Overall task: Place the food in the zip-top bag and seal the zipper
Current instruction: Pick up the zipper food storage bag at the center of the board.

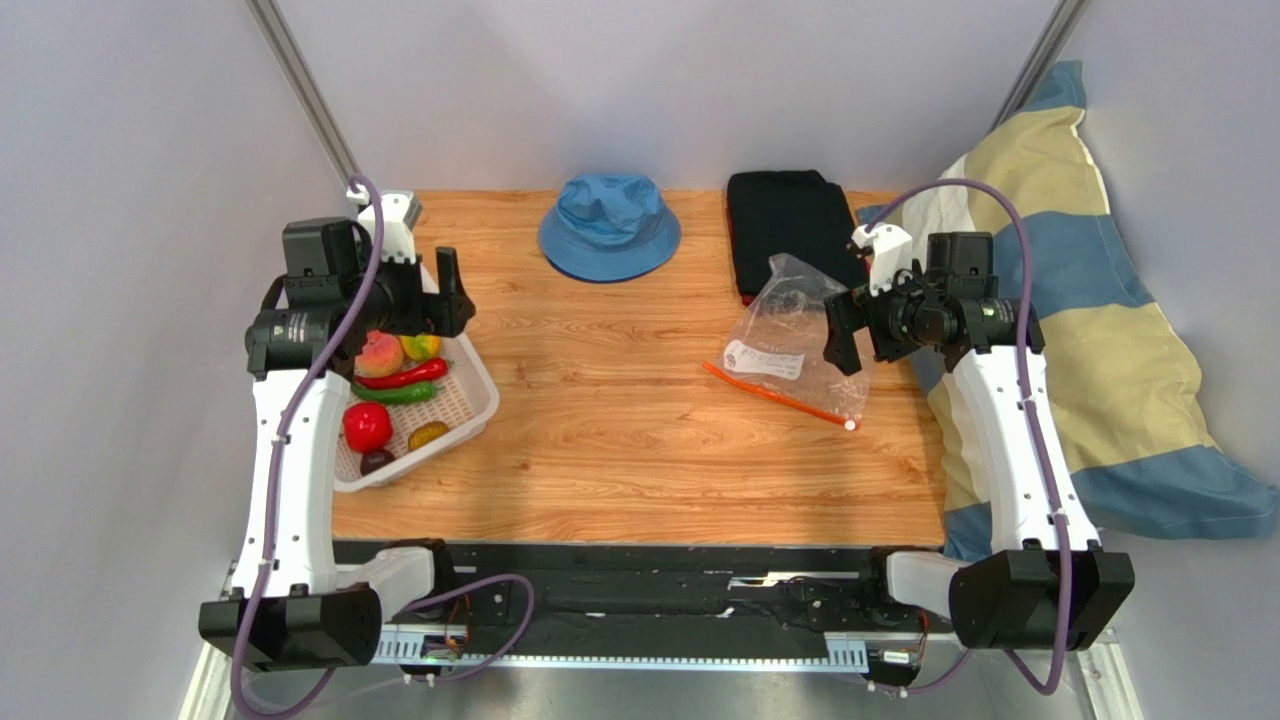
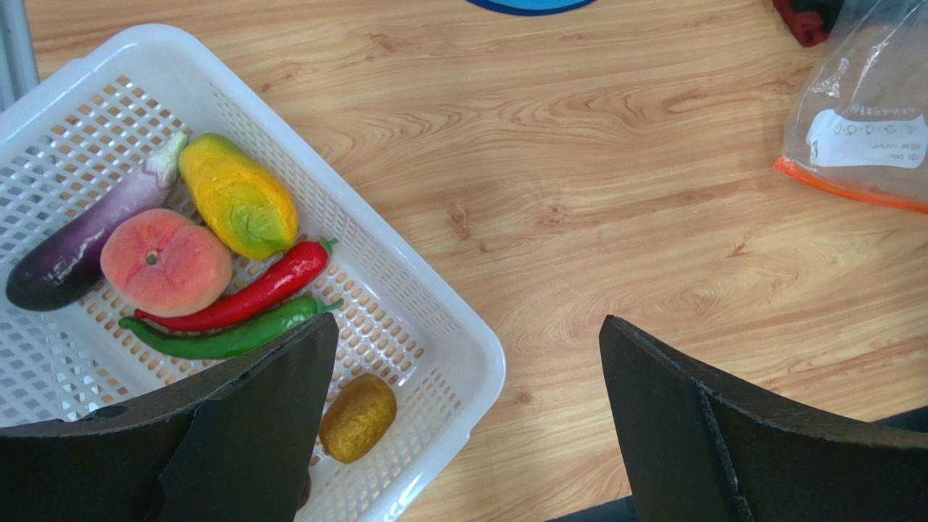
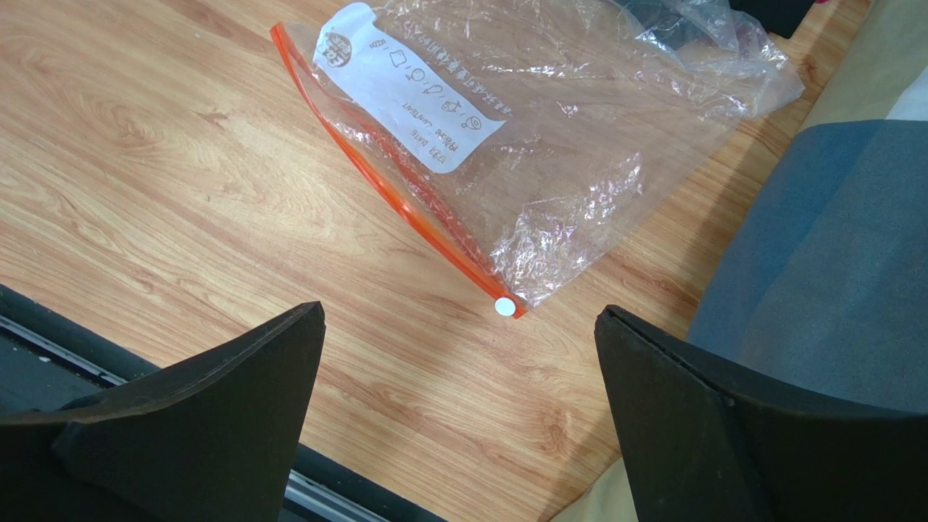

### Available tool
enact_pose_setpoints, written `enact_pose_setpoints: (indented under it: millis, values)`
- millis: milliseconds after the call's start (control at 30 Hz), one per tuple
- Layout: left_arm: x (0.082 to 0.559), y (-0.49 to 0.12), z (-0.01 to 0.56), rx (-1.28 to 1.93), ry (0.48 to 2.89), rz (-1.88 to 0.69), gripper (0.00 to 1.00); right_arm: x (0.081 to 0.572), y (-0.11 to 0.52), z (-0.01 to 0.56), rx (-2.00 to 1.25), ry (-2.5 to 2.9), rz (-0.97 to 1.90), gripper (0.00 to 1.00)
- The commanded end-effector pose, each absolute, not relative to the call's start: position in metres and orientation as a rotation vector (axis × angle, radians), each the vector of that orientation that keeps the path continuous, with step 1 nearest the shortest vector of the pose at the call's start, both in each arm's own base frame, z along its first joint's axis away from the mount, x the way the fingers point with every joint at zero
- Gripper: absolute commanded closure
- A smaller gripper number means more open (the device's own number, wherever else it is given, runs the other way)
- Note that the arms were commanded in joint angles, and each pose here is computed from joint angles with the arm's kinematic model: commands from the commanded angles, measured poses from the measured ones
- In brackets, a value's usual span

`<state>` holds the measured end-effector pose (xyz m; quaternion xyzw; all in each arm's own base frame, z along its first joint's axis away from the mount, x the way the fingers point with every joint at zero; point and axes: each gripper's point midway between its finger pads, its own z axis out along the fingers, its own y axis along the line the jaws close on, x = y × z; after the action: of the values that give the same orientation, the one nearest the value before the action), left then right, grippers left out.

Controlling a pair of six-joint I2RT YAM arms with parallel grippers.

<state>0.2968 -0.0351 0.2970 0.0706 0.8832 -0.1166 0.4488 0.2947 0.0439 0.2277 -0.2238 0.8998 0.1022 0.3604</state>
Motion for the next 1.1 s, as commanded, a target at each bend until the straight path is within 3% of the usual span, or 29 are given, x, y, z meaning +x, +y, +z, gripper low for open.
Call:
enact_pose_setpoints:
  millis: [0, 400, 567, 1067]
  values:
    - [0.291, -0.032, 0.326, 0.170, 2.088, -0.253, 0.01, 0.293, 0.046, 0.224, -0.685, 2.295, 0.248, 0.00]
    - [0.268, -0.054, 0.331, 0.367, 1.984, -0.325, 0.01, 0.288, 0.077, 0.172, -1.129, 2.325, 0.131, 0.01]
    - [0.267, -0.062, 0.323, 0.388, 1.983, -0.380, 0.01, 0.294, 0.089, 0.141, -1.309, 2.309, 0.038, 0.09]
    - [0.279, -0.062, 0.313, 0.359, 2.012, -0.401, 0.01, 0.332, 0.082, 0.056, -1.446, 2.328, -0.291, 0.16]
